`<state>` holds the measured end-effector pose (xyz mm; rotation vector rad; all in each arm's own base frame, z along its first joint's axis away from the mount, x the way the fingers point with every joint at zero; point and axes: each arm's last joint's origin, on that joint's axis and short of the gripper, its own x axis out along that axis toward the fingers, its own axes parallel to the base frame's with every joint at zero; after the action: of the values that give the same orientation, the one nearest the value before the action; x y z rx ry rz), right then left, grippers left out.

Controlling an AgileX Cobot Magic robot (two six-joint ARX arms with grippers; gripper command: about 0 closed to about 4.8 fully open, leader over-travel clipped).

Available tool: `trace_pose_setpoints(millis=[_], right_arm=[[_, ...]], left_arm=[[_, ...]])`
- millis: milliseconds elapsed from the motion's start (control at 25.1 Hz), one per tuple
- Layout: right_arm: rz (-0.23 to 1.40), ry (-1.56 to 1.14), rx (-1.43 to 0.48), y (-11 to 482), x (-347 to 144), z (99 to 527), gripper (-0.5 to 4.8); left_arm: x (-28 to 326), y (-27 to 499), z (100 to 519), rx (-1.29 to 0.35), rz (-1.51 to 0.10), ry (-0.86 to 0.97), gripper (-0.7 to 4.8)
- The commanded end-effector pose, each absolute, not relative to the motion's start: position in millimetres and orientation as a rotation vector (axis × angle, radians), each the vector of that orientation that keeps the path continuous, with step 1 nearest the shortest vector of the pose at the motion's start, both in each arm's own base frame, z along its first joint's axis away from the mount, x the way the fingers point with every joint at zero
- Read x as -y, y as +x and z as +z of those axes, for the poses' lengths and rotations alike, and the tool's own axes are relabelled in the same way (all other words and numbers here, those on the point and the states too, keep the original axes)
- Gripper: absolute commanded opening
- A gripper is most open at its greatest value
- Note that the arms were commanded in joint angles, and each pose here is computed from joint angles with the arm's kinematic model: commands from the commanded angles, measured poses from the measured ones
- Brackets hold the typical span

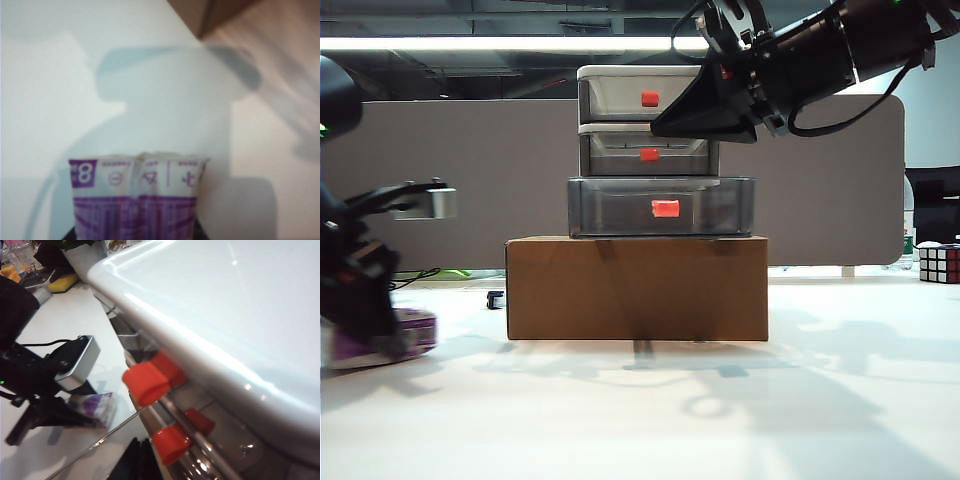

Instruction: Open the third layer of the drawer on the table, pick up a pack of napkins on the table and put it in, and finally close the drawer.

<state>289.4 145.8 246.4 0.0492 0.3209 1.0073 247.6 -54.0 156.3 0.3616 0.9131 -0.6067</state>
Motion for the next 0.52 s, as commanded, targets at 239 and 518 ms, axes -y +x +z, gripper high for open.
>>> trace_pose_setpoints(millis=[239, 518], right_arm=[[1.014, 0.047, -0.270, 287.5, -145.6, 257.5, -0.06], [1.015, 0.047, -0.261, 287.2, -145.4, 259.1, -0.06]], left_arm=[[62.4, 197.8, 241.4, -0.524, -0.762, 0.356, 1.51], [101.6, 188.2, 287.9, -0.255, -0.889, 0.358, 1.51]])
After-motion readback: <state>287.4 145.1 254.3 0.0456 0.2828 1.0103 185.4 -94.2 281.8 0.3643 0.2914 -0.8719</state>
